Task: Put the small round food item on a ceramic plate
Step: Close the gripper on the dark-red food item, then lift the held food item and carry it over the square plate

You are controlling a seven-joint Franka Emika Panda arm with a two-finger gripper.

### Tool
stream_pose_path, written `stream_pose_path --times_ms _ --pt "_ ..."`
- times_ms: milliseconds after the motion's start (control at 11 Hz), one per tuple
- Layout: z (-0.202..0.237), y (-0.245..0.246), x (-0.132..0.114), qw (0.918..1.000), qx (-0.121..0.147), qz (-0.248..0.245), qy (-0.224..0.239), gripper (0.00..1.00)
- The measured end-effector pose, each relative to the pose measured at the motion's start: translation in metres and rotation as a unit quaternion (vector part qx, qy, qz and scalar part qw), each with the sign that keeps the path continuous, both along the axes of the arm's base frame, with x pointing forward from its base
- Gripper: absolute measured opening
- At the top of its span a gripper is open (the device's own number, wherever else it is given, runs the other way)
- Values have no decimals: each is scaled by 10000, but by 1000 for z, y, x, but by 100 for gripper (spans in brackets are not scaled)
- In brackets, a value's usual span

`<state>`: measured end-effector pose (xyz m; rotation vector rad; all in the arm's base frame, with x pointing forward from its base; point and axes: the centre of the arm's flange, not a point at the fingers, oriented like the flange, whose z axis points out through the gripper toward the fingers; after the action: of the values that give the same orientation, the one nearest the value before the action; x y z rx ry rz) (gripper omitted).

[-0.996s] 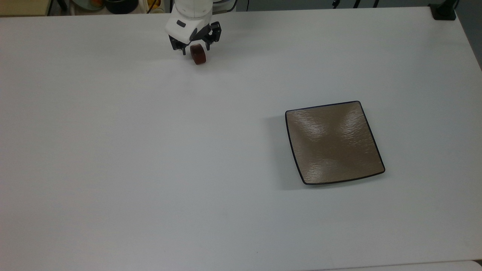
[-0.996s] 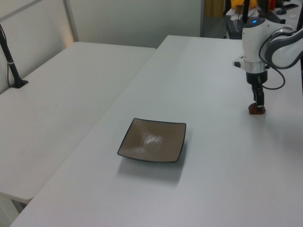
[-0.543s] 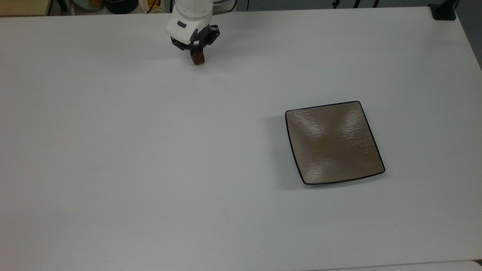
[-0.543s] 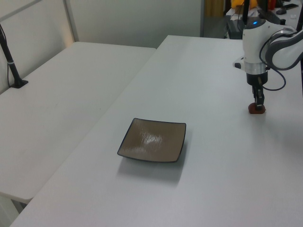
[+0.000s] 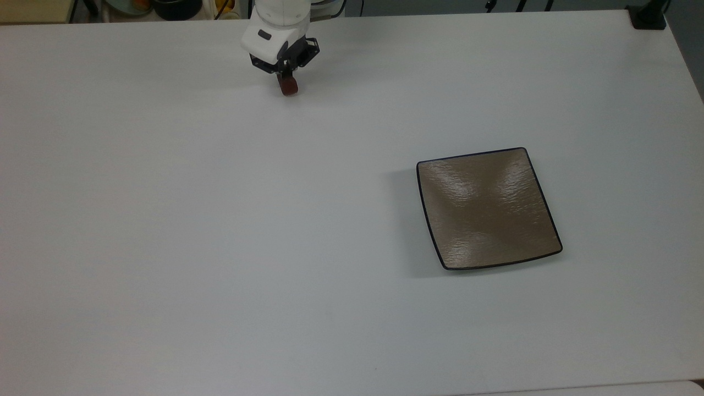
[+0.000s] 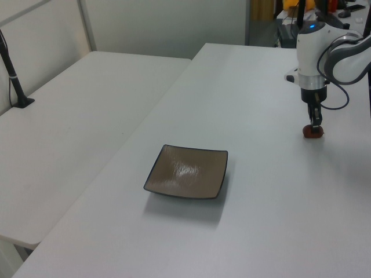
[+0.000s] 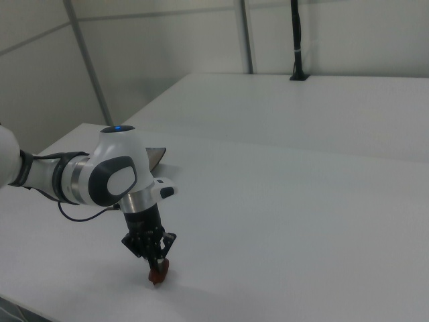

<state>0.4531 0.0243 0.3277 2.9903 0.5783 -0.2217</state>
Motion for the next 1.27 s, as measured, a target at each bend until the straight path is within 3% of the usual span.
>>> stream_pose_path --times_ms 362,724,996,1268 --pt "49 0 28 9996 -25 -112 -266 11" --pt "155 -1 64 9976 -63 -268 -634 11" --pt "244 2 79 9954 143 -434 -840 8" --pt "279 14 92 9941 378 -436 -916 8"
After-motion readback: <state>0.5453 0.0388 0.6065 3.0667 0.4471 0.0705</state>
